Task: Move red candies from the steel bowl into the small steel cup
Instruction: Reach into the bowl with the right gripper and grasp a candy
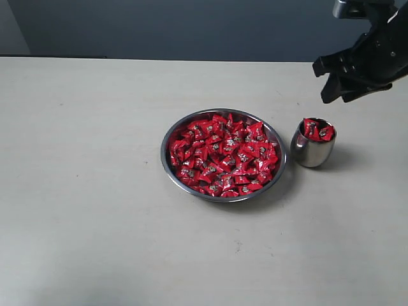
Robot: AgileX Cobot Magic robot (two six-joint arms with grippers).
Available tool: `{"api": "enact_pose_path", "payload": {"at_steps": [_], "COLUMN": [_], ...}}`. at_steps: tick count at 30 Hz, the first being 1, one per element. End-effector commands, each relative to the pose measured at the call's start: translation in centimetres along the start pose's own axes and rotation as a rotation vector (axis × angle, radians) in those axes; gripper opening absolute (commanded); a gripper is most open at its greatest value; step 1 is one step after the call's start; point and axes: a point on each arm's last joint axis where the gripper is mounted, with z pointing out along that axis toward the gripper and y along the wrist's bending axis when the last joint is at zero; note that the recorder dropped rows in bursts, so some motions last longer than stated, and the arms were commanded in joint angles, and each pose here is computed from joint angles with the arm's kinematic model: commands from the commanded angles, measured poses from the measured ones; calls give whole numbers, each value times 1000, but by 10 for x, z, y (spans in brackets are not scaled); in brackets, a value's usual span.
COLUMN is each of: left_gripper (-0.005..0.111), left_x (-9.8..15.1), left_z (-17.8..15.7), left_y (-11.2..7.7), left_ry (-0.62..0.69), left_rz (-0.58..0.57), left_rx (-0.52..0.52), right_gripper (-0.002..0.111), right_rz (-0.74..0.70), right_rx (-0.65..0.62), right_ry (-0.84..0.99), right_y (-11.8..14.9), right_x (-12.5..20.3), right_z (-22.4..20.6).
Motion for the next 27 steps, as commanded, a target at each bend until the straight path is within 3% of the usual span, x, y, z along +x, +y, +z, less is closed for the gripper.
{"api": "enact_pose_path", "payload": {"at_steps": [1, 9, 19, 24, 27], "left_gripper": [0, 0, 0, 0, 0], "left_x": [-3, -3, -3, -4, -4], "left_z": [-1, -1, -1, -1, -1], "left_y": [0, 0, 0, 0, 0], "left_ry": [-17, -17, -17, -19, -19], "left_rz": [0, 0, 0, 0, 0], "left_rx": [-3, -3, -3, -3, -3], "right_gripper": [40, 40, 40, 40, 46], "right_rz": [12, -57, -205, -262, -296], "right_rx": [-179, -283, -327, -313, -284], "right_ry": [-36, -14, 119, 156, 177], "right_y": [16, 55, 126, 146, 155], "right_x": [-2, -2, 11, 16, 15], "right_z": [-5, 4, 74, 106, 122]}}
